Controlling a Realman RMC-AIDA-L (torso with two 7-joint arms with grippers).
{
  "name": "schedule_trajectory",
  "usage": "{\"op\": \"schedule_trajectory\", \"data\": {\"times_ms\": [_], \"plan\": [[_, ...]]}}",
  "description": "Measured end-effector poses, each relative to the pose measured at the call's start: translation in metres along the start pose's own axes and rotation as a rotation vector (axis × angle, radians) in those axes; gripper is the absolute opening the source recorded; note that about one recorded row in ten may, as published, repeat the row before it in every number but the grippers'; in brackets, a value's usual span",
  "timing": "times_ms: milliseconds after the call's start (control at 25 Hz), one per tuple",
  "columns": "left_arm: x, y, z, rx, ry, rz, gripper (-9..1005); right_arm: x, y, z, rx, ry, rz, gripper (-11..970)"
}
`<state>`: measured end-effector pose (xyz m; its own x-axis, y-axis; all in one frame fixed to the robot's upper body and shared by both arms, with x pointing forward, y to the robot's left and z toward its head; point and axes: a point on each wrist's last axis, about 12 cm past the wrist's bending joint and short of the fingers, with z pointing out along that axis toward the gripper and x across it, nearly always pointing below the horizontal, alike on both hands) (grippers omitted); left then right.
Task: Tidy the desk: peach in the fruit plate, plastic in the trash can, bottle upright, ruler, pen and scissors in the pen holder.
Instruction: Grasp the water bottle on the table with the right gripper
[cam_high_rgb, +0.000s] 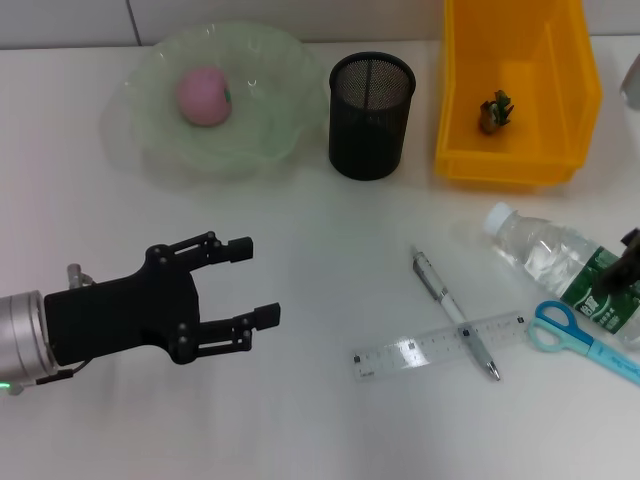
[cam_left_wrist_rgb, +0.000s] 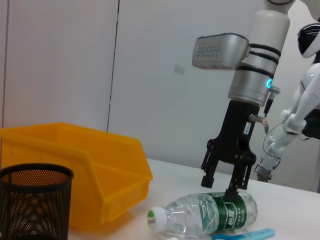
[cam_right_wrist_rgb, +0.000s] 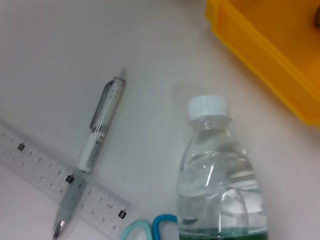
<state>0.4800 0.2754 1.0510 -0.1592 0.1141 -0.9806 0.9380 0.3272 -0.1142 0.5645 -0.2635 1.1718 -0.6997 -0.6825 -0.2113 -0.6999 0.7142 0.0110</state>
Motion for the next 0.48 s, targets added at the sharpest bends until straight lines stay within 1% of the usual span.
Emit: {"op": "schedule_trajectory", "data": {"times_ms": [40, 200, 480], "plan": [[0.000, 0.000, 0.000, 0.000, 0.001, -0.001, 815, 0.000, 0.000, 0.000, 0.000, 0.000, 0.000, 729], [0.001, 0.000, 0.001, 0.001, 0.003, -0.003, 815, -0.002, 0.002, 0.013, -0.019, 0.021, -0.002, 729], [0.001, -0.001, 0.001, 0.000, 0.003, -0.004, 815, -0.002, 0.001, 0.023, -0.028, 0.019, 0.008, 737]]}}
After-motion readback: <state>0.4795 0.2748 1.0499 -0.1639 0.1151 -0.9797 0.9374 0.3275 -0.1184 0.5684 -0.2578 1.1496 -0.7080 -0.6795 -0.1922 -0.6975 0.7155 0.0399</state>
